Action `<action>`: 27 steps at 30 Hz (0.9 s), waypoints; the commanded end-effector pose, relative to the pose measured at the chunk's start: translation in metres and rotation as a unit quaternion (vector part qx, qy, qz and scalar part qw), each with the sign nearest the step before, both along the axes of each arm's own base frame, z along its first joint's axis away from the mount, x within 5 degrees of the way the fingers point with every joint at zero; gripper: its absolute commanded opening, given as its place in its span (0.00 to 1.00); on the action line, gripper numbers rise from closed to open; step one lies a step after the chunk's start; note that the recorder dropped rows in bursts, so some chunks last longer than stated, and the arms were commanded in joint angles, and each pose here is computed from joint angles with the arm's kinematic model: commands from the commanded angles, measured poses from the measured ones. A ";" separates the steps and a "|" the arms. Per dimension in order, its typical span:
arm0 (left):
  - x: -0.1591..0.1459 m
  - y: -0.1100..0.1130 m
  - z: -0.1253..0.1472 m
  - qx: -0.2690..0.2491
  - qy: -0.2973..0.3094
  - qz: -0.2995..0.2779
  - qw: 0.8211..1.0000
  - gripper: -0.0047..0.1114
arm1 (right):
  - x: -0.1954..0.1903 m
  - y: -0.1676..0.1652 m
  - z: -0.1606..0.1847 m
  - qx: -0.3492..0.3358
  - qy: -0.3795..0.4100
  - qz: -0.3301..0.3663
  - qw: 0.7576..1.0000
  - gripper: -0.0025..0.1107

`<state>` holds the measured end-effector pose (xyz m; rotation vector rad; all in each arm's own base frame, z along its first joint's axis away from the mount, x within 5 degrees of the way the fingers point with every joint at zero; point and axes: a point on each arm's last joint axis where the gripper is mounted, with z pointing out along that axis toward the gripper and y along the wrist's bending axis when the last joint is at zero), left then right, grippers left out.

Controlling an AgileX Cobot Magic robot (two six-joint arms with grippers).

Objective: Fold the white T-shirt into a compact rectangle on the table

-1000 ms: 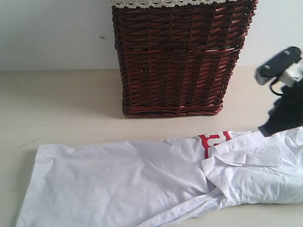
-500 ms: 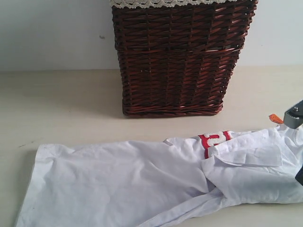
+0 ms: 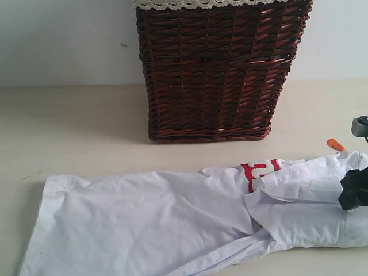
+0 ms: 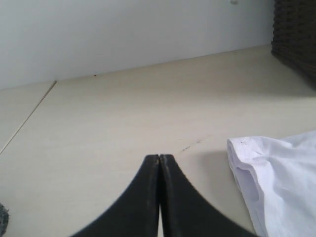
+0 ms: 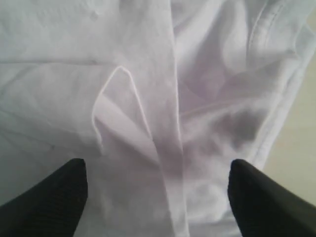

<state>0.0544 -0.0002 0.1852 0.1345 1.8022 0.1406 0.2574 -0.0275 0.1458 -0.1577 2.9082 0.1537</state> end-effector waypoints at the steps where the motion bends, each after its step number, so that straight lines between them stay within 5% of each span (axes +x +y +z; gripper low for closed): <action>1: 0.000 0.000 0.000 -0.001 -0.006 0.000 1.000 0.05 | 0.003 -0.007 -0.004 -0.032 -0.010 0.006 0.999 0.69; 13: 0.000 0.000 0.000 -0.001 -0.006 0.000 1.000 0.05 | 0.009 -0.012 -0.006 -0.062 -0.035 0.019 0.997 0.69; 27: 0.000 0.000 0.000 -0.001 -0.006 0.000 1.000 0.05 | 0.008 -0.012 -0.049 -0.040 0.046 -0.013 0.998 0.69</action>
